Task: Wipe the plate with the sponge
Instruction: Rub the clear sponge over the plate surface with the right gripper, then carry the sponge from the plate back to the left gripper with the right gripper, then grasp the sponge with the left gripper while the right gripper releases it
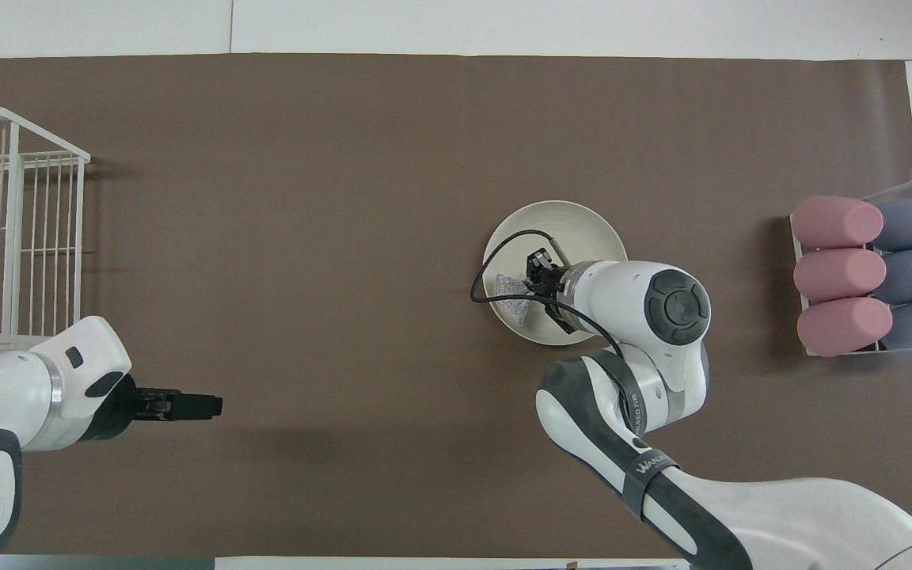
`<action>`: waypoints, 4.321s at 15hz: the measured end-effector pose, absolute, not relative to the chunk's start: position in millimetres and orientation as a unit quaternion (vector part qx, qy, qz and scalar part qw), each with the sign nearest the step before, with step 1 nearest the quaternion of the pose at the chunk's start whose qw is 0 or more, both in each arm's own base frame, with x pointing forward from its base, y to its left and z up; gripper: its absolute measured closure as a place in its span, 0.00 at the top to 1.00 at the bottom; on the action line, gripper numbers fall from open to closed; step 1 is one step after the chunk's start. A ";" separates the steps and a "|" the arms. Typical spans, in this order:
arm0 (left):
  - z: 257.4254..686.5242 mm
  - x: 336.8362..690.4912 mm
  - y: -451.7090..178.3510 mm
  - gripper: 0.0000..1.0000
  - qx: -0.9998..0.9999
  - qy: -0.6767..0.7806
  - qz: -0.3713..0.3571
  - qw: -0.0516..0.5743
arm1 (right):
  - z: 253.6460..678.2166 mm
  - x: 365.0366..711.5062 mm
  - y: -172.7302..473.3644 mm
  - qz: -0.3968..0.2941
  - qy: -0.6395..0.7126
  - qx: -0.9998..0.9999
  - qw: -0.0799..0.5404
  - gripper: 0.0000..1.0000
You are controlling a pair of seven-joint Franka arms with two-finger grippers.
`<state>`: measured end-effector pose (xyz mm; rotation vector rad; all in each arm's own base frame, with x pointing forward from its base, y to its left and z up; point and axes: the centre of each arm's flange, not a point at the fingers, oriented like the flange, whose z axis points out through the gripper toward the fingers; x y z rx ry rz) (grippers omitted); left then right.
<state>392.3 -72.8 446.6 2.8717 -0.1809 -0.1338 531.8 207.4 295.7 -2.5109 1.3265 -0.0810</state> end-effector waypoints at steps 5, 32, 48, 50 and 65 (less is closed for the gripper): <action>449.8 395.6 -73.2 1.00 0.989 -0.062 -0.042 0.130 | 294.3 547.7 160.8 -0.043 0.441 -0.884 0.145 0.08; 499.5 454.7 -96.0 1.00 0.940 0.115 -0.027 0.319 | 594.7 451.4 307.0 0.047 0.600 -0.794 0.083 0.08; 529.7 418.0 -252.3 0.98 0.848 0.093 -0.125 0.506 | 592.3 418.3 363.8 0.041 0.634 -0.770 0.066 0.08; 527.8 413.0 -260.0 0.90 0.850 0.087 -0.129 0.504 | 592.3 418.3 363.8 0.041 0.634 -0.770 0.066 0.08; 526.8 412.3 -258.0 0.04 0.846 0.105 -0.149 0.501 | 593.0 419.2 362.9 0.040 0.634 -0.769 0.067 0.14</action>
